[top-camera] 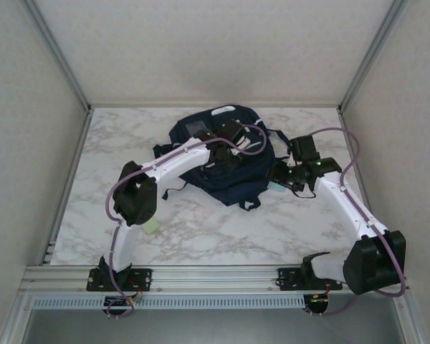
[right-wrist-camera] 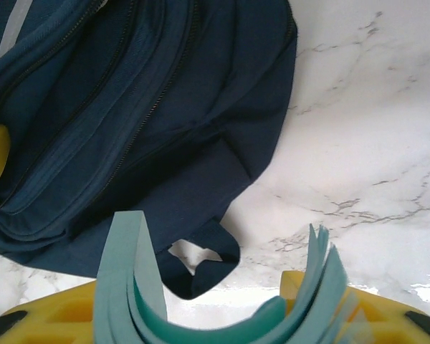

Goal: Pack books, pencil case, and school supplies into a backpack

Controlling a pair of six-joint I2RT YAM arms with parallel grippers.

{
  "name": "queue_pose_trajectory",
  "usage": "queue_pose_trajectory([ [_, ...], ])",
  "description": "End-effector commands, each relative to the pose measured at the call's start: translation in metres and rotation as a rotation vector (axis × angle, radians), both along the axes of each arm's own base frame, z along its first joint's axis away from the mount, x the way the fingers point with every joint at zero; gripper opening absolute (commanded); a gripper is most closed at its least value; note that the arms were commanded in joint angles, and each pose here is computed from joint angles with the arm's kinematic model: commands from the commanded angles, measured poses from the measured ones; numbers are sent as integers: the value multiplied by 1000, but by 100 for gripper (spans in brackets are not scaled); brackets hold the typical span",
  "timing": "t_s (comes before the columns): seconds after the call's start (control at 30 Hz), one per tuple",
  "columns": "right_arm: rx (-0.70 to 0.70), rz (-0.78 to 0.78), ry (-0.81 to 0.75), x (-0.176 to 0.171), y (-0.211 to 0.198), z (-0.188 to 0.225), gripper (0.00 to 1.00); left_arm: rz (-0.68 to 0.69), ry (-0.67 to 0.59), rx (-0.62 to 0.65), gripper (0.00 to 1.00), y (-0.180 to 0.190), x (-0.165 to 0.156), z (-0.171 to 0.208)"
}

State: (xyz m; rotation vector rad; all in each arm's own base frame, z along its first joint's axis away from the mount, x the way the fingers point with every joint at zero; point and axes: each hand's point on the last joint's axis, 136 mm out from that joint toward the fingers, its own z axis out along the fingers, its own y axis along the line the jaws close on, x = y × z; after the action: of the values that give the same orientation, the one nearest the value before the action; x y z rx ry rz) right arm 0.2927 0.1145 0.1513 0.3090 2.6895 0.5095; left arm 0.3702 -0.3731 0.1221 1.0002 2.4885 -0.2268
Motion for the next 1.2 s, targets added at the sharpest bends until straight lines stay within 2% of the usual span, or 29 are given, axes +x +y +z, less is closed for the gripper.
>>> queue_pose_trajectory([
  [0.0,76,-17,-12,15,12,8,51,44,17,-62,0,13,3,38],
  [0.2,161,-29,-23,38,36,13,52,99,37,-141,0,16,7,69],
  [0.37,180,-7,-17,59,66,7,52,141,42,-186,0,15,13,78],
  [0.47,183,-9,2,76,82,-1,56,171,37,-206,0,16,17,81],
  [0.53,205,3,9,88,96,-4,64,197,36,-222,0,18,21,83],
  [0.67,248,59,-7,99,118,5,93,260,52,-257,0,23,29,85],
  [0.77,223,60,-37,95,112,12,99,289,56,-269,0,28,33,87],
  [0.87,174,48,-45,85,100,11,99,296,54,-276,0,30,33,88],
  [0.97,173,44,-51,75,94,9,93,293,53,-282,0,30,32,90],
  [1.03,196,45,-55,71,95,5,86,289,55,-284,0,30,31,91],
  [1.17,212,52,-48,73,100,-3,65,275,64,-281,0,29,28,89],
])
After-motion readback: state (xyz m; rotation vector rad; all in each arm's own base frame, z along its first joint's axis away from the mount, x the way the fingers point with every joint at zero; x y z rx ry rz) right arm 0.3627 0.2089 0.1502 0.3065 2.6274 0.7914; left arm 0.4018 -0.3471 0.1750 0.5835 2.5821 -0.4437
